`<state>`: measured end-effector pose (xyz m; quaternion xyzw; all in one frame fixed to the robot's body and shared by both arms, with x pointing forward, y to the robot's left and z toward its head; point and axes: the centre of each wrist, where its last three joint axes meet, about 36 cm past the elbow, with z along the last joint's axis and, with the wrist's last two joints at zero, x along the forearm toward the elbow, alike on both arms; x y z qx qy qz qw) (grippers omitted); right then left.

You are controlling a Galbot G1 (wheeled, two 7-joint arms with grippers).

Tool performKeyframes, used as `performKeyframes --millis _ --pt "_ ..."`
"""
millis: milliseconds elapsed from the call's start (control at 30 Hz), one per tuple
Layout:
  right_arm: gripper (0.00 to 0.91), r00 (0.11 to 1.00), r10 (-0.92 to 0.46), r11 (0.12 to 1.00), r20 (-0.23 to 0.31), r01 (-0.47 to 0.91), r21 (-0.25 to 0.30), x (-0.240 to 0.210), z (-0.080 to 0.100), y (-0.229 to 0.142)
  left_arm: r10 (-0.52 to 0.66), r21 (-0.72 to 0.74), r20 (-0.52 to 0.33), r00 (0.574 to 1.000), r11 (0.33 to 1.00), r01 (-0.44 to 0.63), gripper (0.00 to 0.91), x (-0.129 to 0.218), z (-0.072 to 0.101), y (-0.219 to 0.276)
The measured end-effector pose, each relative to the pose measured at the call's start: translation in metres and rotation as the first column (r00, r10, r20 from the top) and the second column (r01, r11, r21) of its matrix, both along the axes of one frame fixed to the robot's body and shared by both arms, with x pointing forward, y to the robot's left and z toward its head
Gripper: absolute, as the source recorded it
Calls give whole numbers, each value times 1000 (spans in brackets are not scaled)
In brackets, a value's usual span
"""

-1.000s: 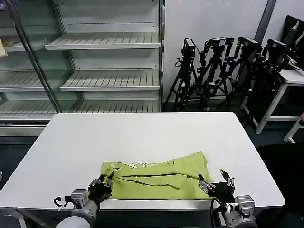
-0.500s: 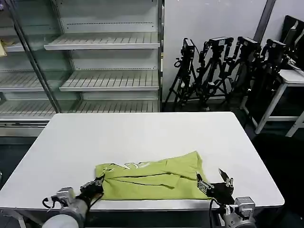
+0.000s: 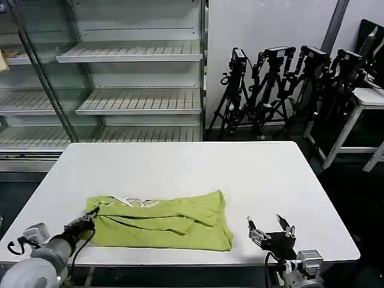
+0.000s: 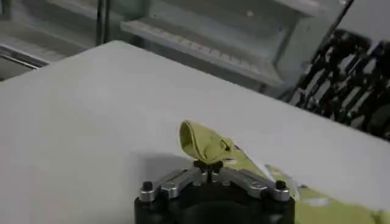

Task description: Fold and organize the clothes.

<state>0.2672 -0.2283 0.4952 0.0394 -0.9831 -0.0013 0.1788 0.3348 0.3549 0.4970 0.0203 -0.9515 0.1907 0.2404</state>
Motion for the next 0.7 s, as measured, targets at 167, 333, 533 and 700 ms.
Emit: performKeyframes --millis 167,333,533,700 --pt "907 1000 -4 1000 -5 4 5 -1 -3 1 -37 -131 42 998 990 42 30 -2 17 -8" --pt "907 1000 -3 1000 -15 4 6 -3 -6 2 -102 -269 70 992 956 117 30 -3 20 -33" --pt "907 1000 -7 1000 -20 7 0 -4 -9 0 -168 -408 93 981 893 192 30 2 13 -67" --pt "907 1000 -12 1000 -24 12 1 -3 -12 -1 -219 -485 113 969 839 246 30 9 8 -97"
